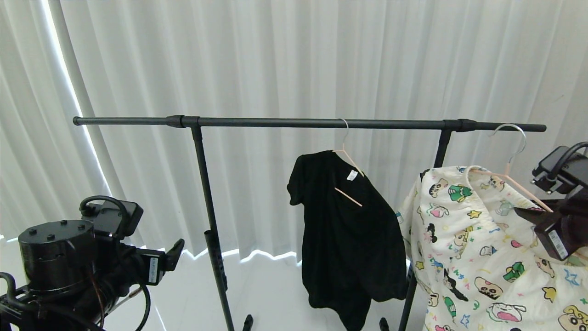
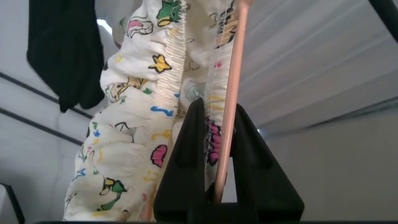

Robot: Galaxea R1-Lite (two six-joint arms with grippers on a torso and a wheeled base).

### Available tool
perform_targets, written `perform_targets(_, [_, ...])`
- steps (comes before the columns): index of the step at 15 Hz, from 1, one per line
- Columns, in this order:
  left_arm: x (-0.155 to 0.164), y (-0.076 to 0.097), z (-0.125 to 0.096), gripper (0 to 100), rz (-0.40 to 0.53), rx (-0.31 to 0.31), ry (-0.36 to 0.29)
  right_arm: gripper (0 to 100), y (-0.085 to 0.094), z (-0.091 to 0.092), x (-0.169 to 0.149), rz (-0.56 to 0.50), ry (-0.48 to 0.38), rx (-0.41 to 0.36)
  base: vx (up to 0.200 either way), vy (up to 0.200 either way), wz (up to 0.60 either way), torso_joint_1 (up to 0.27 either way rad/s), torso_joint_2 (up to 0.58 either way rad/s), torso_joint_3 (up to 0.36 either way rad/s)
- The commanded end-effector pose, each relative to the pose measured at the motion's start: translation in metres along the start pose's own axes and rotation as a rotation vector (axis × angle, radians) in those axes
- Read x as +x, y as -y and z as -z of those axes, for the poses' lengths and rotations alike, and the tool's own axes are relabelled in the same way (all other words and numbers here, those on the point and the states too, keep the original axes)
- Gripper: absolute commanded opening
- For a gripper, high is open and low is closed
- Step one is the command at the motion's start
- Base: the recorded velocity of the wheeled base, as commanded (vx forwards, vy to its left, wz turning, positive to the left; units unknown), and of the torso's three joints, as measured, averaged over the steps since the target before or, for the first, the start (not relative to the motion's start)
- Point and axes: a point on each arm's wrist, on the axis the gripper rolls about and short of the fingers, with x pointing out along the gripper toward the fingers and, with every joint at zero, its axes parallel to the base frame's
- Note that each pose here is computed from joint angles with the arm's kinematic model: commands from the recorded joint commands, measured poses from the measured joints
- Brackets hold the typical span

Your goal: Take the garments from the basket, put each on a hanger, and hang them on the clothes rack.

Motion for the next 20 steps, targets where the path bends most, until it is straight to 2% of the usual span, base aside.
perform_targets(1, [0.0,0.002,0.0,100,0.009,0.005,0.002,0,-0.001,-0.004,0.009,-0.018,-0.009,-0.008,0.2,0.0,0.0,0.007,0.01,0.002])
perform_targets(6, [-0.001,0.006,-0.002,100,0.028,0.015,0.011,0,-0.001,-0.014,0.019,-0.03,-0.006,-0.018,0.2,0.0,0.0,0.0,0.0,0.001])
perform_targets(12, [-0.001,0.007,-0.002,100,0.031,0.017,0.009,0,-0.001,-0.014,0.021,-0.035,-0.008,-0.02,0.2,0.0,0.0,0.002,0.0,0.0])
perform_targets(20, [-0.001,0.007,-0.002,100,0.03,0.015,0.012,0,-0.001,-0.021,0.042,-0.047,-0.032,-0.023,0.0,0.0,0.0,0.0,0.0,0.0])
